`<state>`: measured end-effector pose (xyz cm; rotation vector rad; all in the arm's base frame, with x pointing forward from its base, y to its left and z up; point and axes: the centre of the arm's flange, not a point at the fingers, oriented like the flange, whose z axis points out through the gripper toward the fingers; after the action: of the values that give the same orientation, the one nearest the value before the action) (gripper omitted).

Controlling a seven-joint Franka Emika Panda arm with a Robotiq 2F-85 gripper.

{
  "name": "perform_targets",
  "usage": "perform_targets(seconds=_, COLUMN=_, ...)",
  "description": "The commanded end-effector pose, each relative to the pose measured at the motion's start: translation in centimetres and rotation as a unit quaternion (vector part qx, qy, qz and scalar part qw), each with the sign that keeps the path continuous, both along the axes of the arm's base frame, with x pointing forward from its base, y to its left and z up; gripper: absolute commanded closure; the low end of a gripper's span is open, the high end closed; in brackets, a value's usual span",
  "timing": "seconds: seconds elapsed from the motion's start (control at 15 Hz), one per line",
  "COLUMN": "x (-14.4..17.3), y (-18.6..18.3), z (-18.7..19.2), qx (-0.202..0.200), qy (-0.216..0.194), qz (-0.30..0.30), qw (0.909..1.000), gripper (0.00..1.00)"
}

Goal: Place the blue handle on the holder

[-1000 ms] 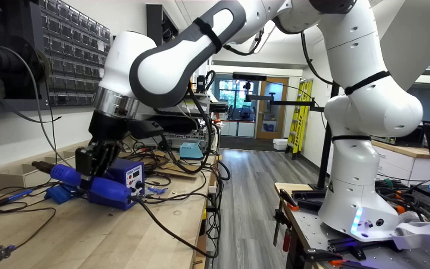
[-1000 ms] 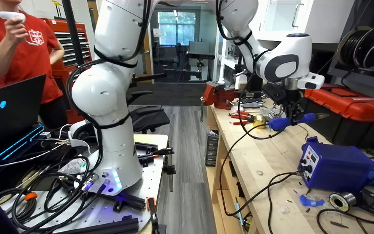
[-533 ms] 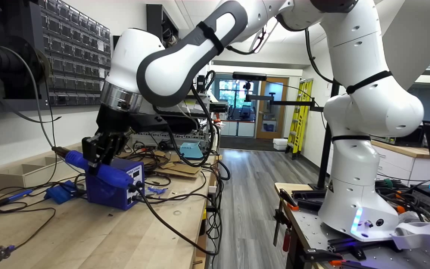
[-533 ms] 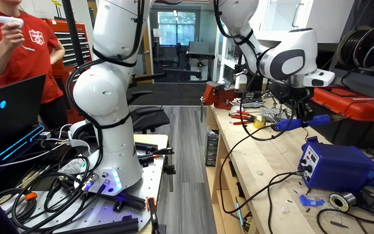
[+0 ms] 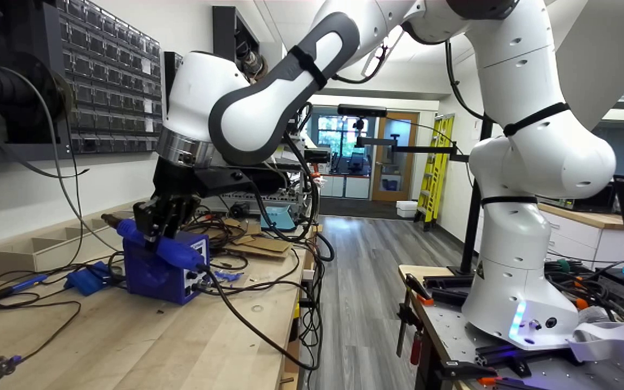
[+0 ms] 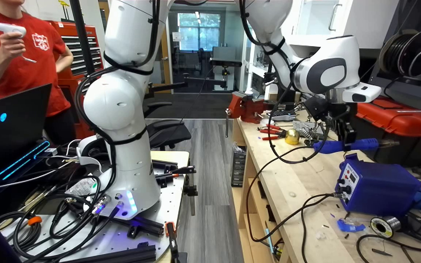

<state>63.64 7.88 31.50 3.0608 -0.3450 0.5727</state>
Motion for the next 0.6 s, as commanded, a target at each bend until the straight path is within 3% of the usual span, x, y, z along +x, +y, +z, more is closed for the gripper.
perform_targets(seconds=0.0, x=-2.2, y=-0.1, z=0.3, qx=-0.007, qy=0.004, qz=-0.023, qw=0.9997, gripper=0.87)
perform_targets(seconds=0.53, x=-3.9, y=0.0, z=-3.1, qx=-0.003, qy=0.044, qz=-0.015, qw=0.9989, gripper=0.87)
